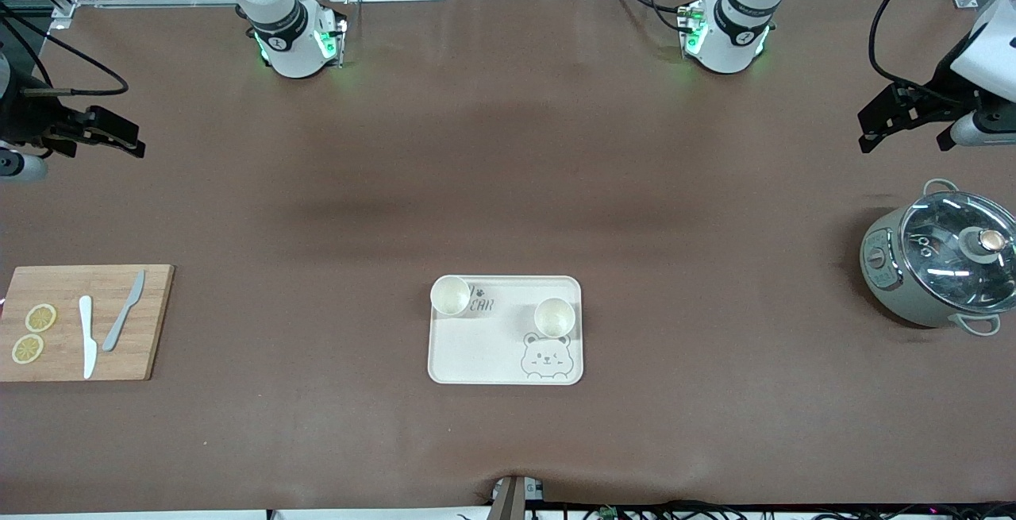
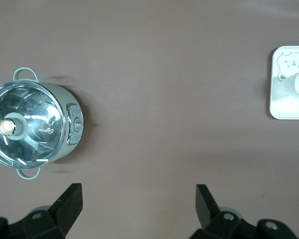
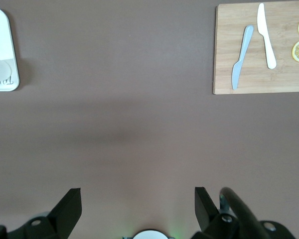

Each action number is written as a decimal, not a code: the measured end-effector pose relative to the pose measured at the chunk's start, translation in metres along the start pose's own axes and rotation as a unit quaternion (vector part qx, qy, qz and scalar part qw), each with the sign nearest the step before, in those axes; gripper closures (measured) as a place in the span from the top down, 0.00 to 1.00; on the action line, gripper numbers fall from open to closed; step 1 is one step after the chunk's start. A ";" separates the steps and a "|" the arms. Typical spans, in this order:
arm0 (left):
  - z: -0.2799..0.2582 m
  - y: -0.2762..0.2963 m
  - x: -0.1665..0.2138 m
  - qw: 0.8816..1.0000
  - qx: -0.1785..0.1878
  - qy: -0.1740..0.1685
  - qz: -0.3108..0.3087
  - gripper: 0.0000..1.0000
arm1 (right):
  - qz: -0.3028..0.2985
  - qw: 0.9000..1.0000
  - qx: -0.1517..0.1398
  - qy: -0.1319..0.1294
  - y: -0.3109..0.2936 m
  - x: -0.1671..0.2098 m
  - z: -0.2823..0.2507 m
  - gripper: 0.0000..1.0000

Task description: Place white IKEA cup upright on tray with both arms

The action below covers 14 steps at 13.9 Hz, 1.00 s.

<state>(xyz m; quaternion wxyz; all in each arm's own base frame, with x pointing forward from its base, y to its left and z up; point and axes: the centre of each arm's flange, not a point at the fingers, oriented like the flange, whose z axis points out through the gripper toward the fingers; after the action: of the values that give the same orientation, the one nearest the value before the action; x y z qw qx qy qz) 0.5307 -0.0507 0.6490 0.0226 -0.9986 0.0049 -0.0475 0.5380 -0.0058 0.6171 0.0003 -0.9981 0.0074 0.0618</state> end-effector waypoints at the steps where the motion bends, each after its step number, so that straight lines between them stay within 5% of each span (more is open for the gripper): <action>1: 0.001 0.000 0.001 1.000 0.000 0.000 0.000 1.00 | -0.003 1.000 0.000 -0.001 -0.003 -0.002 -0.002 1.00; 11: 0.024 -0.006 0.007 1.000 0.001 -0.019 -0.006 1.00 | -0.019 0.999 -0.002 0.040 -0.019 -0.011 -0.036 1.00; 14: 0.033 -0.005 0.012 1.000 0.001 -0.025 -0.005 1.00 | -0.014 0.999 -0.001 0.032 -0.014 -0.015 -0.039 1.00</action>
<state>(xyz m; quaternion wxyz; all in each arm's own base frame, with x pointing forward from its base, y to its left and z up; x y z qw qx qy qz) 0.5458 -0.0444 0.6173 0.0236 -0.9995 -0.0007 -0.0230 0.5285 0.0080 0.6574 -0.0002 -0.9995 -0.0069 0.0299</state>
